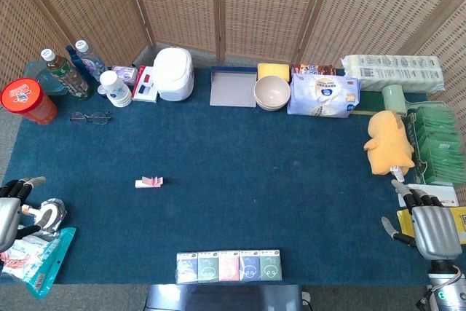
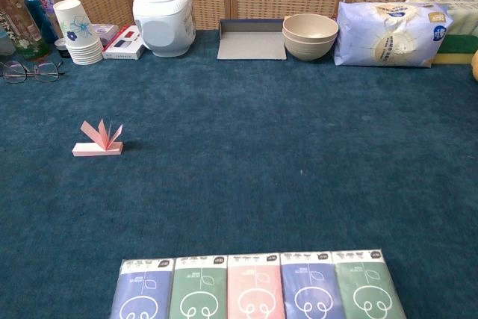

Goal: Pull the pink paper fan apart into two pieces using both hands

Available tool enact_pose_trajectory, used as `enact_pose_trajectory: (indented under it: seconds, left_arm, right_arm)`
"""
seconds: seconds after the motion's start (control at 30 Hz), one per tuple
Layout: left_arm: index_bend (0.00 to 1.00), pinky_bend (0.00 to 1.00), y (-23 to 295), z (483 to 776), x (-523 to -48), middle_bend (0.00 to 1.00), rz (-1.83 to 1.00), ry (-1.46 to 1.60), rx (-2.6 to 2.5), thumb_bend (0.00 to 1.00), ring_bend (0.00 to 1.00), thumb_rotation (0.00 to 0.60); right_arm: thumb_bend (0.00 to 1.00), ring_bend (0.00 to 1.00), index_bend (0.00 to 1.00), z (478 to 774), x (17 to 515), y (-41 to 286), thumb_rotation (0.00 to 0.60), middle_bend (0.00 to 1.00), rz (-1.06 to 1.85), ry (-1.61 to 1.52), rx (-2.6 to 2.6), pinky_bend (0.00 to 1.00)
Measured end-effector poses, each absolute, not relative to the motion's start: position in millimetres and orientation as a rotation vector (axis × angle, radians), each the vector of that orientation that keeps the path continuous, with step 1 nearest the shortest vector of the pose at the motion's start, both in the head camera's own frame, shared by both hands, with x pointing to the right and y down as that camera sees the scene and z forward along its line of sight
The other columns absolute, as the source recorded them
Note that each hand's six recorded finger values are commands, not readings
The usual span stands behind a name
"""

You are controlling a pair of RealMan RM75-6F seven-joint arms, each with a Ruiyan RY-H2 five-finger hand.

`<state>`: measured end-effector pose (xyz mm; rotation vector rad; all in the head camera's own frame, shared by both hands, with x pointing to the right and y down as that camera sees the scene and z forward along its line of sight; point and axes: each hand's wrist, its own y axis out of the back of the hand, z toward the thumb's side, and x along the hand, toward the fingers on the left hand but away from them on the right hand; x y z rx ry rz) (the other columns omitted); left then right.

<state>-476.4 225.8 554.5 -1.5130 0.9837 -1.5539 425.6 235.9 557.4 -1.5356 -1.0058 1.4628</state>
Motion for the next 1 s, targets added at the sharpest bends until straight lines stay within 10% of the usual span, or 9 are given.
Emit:
enact_pose_trajectory:
  seconds: [1.0]
  left_arm:
    - [0.24,0.41,179.0,576.6,-452.6,0.36,-1.502,0.852,-1.601,0.27,0.36,0.475]
  right_arm:
    - [0.33,0.28,0.16,564.1,432.1,238.8,0.447,0.34,1.507,-1.023,-1.530,0.37]
